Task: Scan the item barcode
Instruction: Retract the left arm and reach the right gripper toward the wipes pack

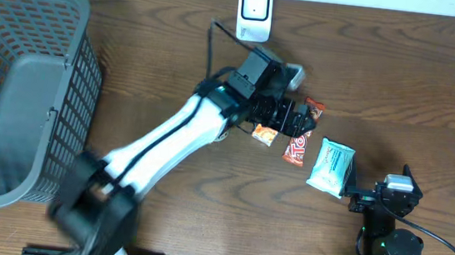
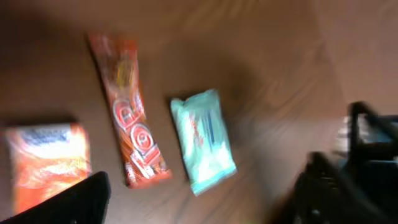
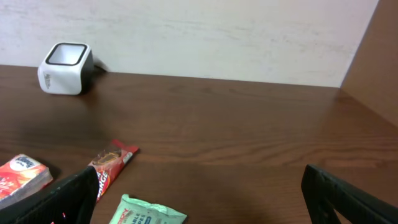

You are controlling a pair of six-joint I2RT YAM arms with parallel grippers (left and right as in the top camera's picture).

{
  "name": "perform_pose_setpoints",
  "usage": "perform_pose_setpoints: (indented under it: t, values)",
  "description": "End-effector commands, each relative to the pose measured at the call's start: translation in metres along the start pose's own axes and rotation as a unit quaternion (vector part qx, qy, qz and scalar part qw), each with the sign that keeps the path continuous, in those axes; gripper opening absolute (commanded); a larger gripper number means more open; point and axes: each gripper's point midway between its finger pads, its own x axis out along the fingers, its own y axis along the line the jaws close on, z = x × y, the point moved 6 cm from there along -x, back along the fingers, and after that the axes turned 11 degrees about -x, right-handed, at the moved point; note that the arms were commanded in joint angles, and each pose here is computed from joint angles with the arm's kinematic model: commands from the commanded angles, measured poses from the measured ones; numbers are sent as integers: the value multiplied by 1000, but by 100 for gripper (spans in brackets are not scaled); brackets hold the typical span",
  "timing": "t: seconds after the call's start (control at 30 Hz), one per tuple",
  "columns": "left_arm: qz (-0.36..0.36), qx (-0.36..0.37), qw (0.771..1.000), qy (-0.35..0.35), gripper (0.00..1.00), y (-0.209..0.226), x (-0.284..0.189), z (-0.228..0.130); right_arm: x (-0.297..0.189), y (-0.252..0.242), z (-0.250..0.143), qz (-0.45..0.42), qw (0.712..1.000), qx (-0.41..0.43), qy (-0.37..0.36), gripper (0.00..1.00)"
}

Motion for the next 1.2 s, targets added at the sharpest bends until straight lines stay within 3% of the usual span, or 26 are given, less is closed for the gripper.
perform_pose_setpoints:
  t: [0.0,0.07,0.23,0.3,0.37,0.5,0.67,0.8,0.97,1.17]
  values:
    - [86,89,981,-148,100,-26,-67,26,0,2,0,5,1000,-7,0,99]
    - [130,113,959,-224,98,-34,-108,36,0,2,0,5,1000,-6,0,99]
    - [273,169,849,-419,98,-41,-237,56,0,0,0,-4,1000,-7,-1,99]
    - [310,177,810,-464,98,-41,-284,52,-1,7,11,34,999,19,-31,99]
    - [333,181,786,-488,98,-39,-316,46,-5,16,22,83,994,65,-43,99]
    - [385,172,735,-531,98,-30,-379,26,-15,10,30,80,988,133,26,99]
    - [439,131,699,-549,98,-13,-425,-5,-28,-4,62,65,976,158,132,99]
    - [446,111,680,-572,98,-14,-444,-22,-14,-10,81,70,949,179,250,99]
    - [392,147,697,-582,98,-38,-451,-57,16,-1,70,94,864,205,450,99]
    - [362,169,673,-622,98,-59,-467,-101,65,28,46,180,791,253,527,99]
